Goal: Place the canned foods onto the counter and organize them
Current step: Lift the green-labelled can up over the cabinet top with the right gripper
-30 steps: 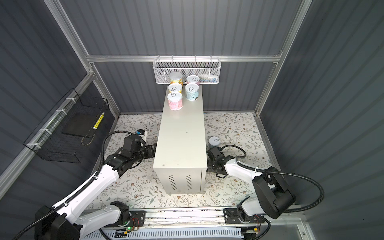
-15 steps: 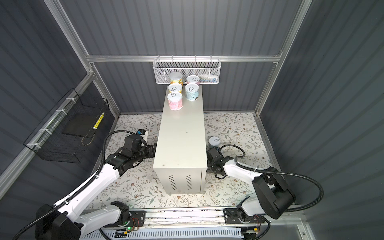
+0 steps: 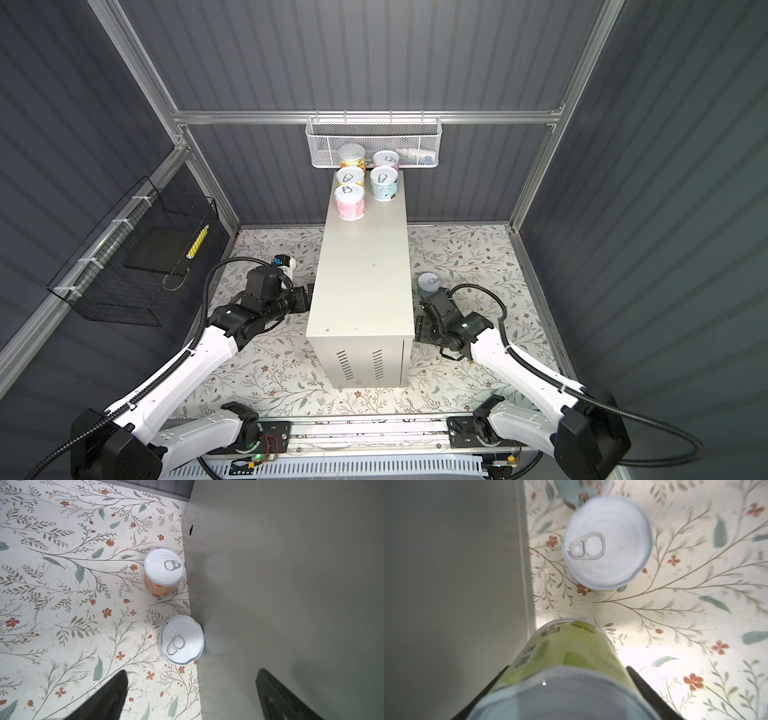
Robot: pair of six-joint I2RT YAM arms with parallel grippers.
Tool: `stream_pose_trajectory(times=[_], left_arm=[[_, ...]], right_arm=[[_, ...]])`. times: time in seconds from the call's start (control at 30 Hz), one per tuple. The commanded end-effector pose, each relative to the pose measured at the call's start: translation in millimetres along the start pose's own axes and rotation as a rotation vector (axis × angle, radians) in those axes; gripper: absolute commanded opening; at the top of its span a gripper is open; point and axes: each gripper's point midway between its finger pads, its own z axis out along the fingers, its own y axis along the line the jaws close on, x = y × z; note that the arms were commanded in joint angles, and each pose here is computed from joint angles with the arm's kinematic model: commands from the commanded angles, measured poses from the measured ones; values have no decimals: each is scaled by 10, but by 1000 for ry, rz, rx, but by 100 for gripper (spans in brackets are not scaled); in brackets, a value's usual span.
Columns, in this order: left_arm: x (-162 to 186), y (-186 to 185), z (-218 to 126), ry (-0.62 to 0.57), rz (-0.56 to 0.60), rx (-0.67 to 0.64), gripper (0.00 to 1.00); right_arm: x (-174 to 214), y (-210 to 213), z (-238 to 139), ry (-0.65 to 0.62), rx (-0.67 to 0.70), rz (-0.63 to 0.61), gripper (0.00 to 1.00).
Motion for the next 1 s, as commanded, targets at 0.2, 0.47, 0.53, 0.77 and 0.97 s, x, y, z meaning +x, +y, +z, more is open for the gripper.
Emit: stream_pose_trajectory(times=[0.2, 0.47, 0.53, 0.77, 0.97], left_arm=[[-140, -19, -113, -24, 34, 4, 98], [-252, -21, -237, -61, 31, -5, 97], [-259, -1, -247, -56, 39, -19, 97], [-282, -25, -243, -63, 41, -6, 97], [-310, -36, -246, -73, 36, 2, 97]], right_arm=[[-418, -3, -1024, -140, -14, -4, 0], [-934, 53, -1820, -242, 48, -72, 0], [-1055, 112, -1978, -271, 37, -82, 0], [-1345, 586, -2121, -222, -37, -194, 0], [-1517, 987, -2242, -245, -80, -293, 0]])
